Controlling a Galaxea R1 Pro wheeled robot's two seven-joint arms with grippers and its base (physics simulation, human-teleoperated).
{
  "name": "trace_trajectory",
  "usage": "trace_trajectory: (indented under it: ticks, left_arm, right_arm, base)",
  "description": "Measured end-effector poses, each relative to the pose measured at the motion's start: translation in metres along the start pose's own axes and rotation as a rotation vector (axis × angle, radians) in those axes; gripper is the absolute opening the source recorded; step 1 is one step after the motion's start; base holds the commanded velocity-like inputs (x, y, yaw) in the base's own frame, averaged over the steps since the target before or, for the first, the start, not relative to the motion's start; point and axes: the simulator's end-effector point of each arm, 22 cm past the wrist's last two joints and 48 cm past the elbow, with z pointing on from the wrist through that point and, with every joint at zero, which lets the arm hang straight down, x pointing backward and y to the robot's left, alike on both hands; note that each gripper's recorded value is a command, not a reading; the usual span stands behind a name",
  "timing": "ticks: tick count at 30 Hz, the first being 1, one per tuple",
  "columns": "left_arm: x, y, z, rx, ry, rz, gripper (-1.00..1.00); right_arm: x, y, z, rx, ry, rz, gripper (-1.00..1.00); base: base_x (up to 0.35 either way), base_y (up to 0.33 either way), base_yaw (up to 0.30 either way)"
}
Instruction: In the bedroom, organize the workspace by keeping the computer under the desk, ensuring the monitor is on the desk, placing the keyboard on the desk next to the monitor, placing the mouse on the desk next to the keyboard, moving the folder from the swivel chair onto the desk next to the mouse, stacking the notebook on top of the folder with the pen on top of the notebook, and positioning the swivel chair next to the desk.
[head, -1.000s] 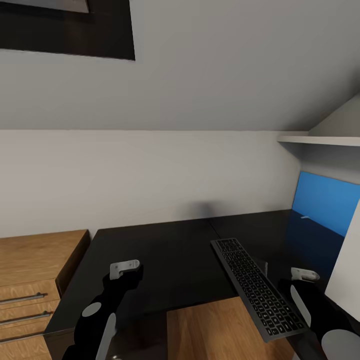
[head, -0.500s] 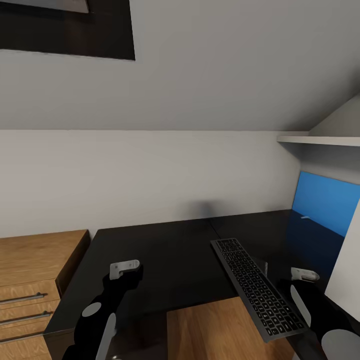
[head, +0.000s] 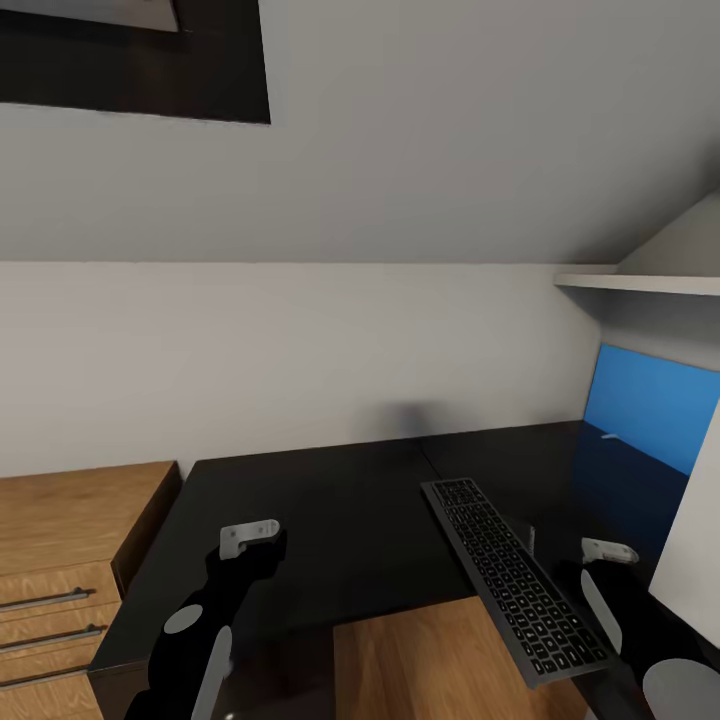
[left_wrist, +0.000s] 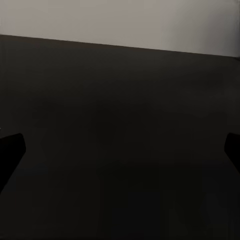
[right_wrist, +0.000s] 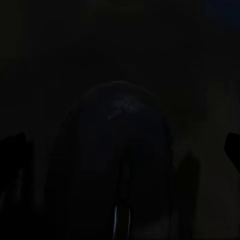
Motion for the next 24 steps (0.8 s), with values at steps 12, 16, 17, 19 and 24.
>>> trace_trajectory:
  ticks: [12,16,17,19,24]
  left_arm:
    - [-0.0001,-0.0002,-0.0001,0.001,0.0,-0.001,1.0]
    - [-0.0001,-0.0004,-0.0001,0.002,0.0,-0.001,1.0]
    - [-0.0001,-0.0004,-0.0001,0.001,0.0,-0.001,1.0]
    - [-0.0001,-0.0004,-0.0001,0.001,0.0,-0.001,1.0]
    - [-0.0001,-0.0001,-0.0001,0.0,0.0,-0.001,1.0]
  right_arm:
    - [0.0003,0.0001,-0.0003,0.0,0.004,0.002,1.0]
    - [0.0005,0.0,-0.0007,0.0,0.007,0.001,1.0]
    - [0.0005,-0.0001,-0.0007,0.001,0.007,0.001,1.0]
    - [0.0005,-0.0001,-0.0007,0.001,0.007,0.002,1.0]
    - [0.0007,0.0005,-0.0006,-0.001,0.007,0.004,-1.0]
  base:
    - [0.0,0.0,0.0]
    - [0.0,0.0,0.0]
    - [0.0,0.0,0.0]
    - [0.0,0.0,0.0]
    - [0.0,0.0,0.0]
